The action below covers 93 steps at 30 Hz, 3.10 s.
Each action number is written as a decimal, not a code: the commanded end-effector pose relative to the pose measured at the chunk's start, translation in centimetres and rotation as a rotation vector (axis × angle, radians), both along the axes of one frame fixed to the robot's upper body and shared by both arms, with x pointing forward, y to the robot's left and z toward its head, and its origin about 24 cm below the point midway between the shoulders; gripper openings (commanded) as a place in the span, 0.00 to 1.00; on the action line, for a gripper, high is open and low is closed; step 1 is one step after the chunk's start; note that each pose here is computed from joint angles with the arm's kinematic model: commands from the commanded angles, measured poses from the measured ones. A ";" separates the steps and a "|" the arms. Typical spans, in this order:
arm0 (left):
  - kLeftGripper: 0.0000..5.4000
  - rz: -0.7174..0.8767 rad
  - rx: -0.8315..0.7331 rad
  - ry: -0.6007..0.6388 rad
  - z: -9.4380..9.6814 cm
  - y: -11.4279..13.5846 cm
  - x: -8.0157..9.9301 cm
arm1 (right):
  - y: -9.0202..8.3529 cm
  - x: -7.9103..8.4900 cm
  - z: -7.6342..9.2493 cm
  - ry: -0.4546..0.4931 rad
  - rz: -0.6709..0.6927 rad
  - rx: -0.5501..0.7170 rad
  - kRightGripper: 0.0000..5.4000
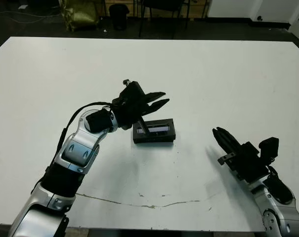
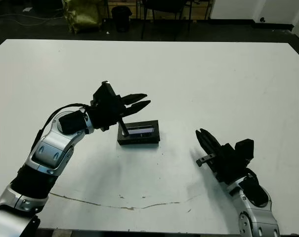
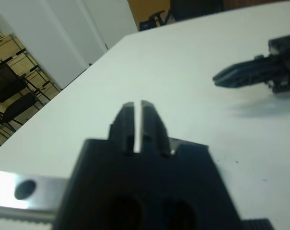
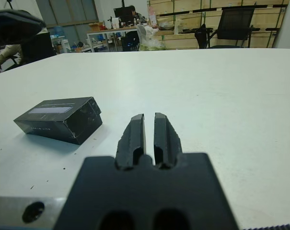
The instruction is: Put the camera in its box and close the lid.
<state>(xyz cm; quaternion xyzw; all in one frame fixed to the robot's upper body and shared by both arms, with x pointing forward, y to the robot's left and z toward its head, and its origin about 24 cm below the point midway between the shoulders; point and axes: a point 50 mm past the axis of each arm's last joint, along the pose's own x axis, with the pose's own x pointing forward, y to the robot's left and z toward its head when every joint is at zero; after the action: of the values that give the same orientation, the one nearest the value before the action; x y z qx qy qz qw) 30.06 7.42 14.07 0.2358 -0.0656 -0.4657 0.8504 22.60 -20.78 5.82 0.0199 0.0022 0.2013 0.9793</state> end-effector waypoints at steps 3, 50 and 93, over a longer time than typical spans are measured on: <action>0.00 0.040 0.063 0.047 -1.2 -0.1 0.0 | -0.1 -0.2 -0.3 0.024 -0.006 -0.011 0.00; 0.00 0.114 0.182 0.350 -6.6 -0.4 -1.1 | -0.4 -0.2 -1.0 0.008 0.018 0.014 0.00; 0.00 0.271 0.185 0.549 -10.4 0.3 0.9 | -0.3 -0.4 -0.9 0.043 -0.006 0.006 0.00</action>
<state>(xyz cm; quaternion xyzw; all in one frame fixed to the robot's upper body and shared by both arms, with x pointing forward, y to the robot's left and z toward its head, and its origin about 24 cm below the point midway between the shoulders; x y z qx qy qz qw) 31.92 5.68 7.25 0.1893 0.1569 -0.4185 0.8743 22.35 -20.80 5.16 0.0255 0.0072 0.2032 0.9788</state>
